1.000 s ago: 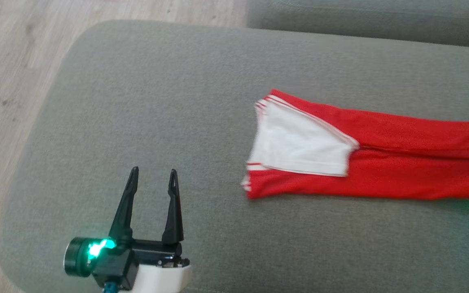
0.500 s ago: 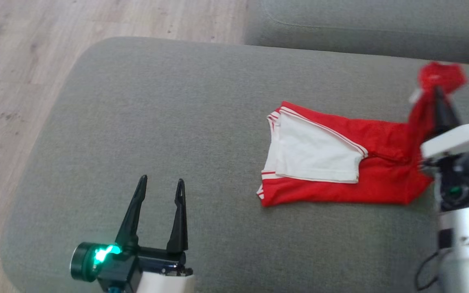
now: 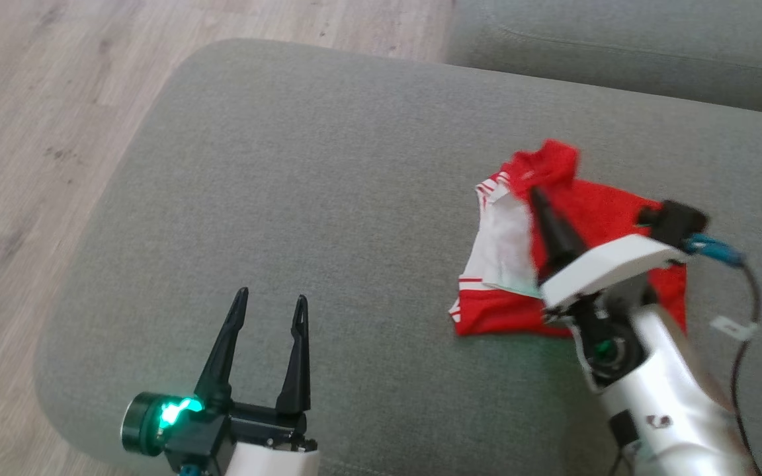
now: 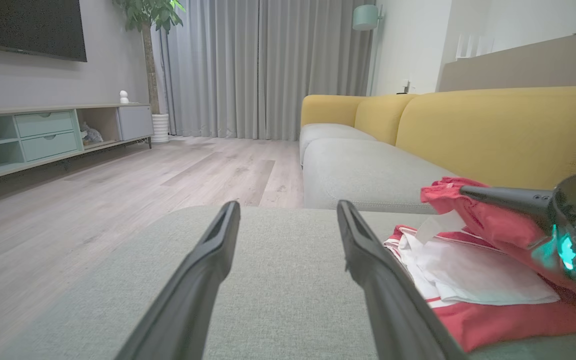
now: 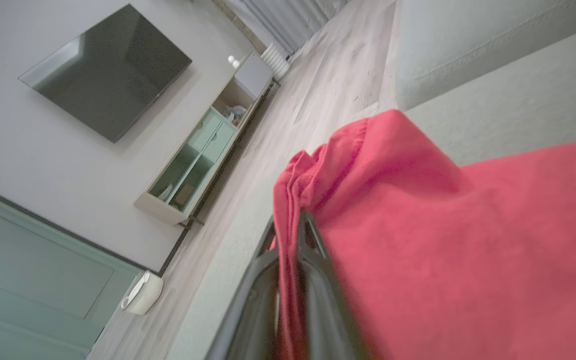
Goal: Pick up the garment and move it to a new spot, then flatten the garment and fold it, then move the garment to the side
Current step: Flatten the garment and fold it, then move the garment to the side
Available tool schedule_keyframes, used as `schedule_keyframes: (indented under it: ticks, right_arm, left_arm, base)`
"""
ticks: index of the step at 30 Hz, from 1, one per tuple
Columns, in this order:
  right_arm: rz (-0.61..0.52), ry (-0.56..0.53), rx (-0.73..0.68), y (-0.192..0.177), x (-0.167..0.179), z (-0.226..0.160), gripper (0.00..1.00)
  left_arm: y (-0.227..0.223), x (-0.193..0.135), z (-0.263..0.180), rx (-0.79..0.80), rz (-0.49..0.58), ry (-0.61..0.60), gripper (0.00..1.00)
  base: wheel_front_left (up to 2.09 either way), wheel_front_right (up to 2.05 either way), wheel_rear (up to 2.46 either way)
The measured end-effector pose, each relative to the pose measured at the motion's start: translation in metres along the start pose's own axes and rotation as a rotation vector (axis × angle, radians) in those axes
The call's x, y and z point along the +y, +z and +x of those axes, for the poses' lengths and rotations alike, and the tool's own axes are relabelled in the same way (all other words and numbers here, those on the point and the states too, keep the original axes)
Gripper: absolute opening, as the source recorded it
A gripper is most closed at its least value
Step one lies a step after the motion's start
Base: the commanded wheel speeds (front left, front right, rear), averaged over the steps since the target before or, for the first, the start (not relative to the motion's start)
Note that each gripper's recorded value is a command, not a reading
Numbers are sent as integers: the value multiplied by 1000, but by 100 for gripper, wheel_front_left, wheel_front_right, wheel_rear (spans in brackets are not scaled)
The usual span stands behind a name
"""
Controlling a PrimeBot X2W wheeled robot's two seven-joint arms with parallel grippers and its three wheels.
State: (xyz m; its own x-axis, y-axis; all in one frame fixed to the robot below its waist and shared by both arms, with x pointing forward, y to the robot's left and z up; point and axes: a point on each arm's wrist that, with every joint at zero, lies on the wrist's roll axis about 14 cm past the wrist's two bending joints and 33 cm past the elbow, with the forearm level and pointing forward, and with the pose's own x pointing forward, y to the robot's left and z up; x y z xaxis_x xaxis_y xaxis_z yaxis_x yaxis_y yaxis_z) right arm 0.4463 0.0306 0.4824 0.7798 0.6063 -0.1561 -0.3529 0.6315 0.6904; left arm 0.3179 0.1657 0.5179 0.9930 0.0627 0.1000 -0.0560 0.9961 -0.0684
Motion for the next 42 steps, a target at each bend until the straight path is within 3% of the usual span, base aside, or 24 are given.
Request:
schedule_keyframes:
  ticks: [4, 5, 6, 12, 18, 26, 31, 36, 42]
  right_arm:
    - [-18, 36, 98, -33, 13, 9, 1]
    - [-30, 37, 119, -40, 13, 10, 39]
    - [-34, 33, 134, -46, 12, 10, 100]
    - [-49, 4, 100, -49, 5, 3, 100]
    - [-208, -43, -131, 6, -5, -17, 100]
    - [-408, -260, -269, 31, -75, -115, 100]
    - [-542, -317, -374, 51, -75, -171, 100]
    - [-569, -386, -398, 38, -79, -215, 100]
    - [-553, -396, -368, 15, -77, -232, 100]
  left_arm:
    - [-1, 6, -2, 6, 3, 20, 100]
    - [-1, 7, -2, 7, 3, 24, 100]
    - [-2, 7, -3, 7, 3, 26, 100]
    - [2, 9, -4, -7, 2, 32, 100]
    - [8, 6, -7, -33, -9, 21, 100]
    - [3, -9, -12, -22, -31, -33, 100]
    - [-11, -22, -12, 21, -37, -81, 100]
    - [-36, -23, -24, 102, -36, -92, 100]
    - [-48, -18, -32, 141, -24, -85, 100]
  base:
    - [0, 0, 0]
    - [0, 0, 0]
    - [0, 0, 0]
    - [0, 0, 0]
    - [0, 0, 0]
    - [0, 0, 0]
    - [0, 0, 0]
    - [0, 0, 0]
    - [0, 0, 0]
